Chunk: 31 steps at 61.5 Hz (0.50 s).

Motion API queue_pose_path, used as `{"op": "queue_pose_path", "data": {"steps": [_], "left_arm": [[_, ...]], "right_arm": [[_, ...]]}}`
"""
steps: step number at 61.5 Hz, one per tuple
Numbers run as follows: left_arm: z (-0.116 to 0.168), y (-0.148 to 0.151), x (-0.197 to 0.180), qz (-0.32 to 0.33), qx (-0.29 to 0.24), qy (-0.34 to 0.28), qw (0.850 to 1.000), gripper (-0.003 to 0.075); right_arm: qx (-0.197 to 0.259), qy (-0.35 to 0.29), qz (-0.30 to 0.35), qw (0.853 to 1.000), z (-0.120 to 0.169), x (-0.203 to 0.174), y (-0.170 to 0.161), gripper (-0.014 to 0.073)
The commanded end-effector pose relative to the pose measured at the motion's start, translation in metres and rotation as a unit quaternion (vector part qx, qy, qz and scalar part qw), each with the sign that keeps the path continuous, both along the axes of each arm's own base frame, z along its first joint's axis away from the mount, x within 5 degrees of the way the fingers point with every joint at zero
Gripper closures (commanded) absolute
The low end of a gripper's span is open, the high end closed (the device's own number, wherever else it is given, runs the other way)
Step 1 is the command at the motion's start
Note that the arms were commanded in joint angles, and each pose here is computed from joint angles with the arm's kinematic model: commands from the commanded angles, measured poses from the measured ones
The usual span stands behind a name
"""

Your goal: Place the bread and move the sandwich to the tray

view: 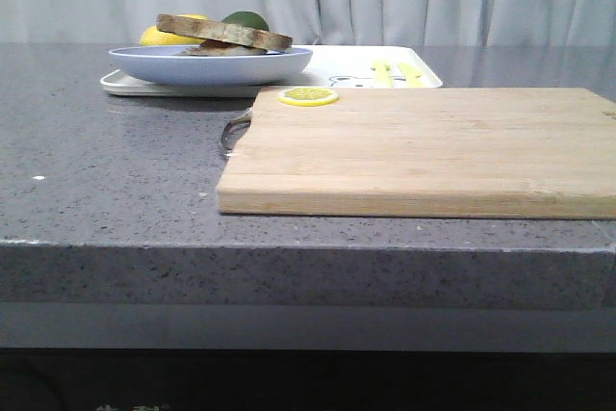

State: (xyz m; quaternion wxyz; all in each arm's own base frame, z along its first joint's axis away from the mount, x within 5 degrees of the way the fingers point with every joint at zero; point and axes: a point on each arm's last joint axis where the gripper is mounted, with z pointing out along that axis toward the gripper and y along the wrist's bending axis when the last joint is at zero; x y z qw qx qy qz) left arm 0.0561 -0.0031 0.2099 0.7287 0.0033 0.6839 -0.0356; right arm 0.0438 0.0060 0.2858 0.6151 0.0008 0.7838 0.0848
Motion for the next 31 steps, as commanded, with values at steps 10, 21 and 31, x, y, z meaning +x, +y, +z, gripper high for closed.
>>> {"op": "queue_pose_path", "data": {"steps": [10,21,31], "left_arm": [[0.008,0.001,-0.003,0.005,-0.011,-0.047,0.999,0.0741],[0.008,0.001,-0.003,0.005,-0.011,-0.047,0.999,0.0741],[0.008,0.001,-0.003,0.005,-0.011,-0.047,0.999,0.0741]], "right_arm": [[0.042,-0.161,-0.038,0.985,-0.038,0.004,-0.003,0.0664],[0.048,-0.191,-0.043,0.980,-0.066,0.009,-0.003,0.0664],[0.048,-0.196,-0.044,0.978,-0.072,0.010,-0.004,0.0664]]}}
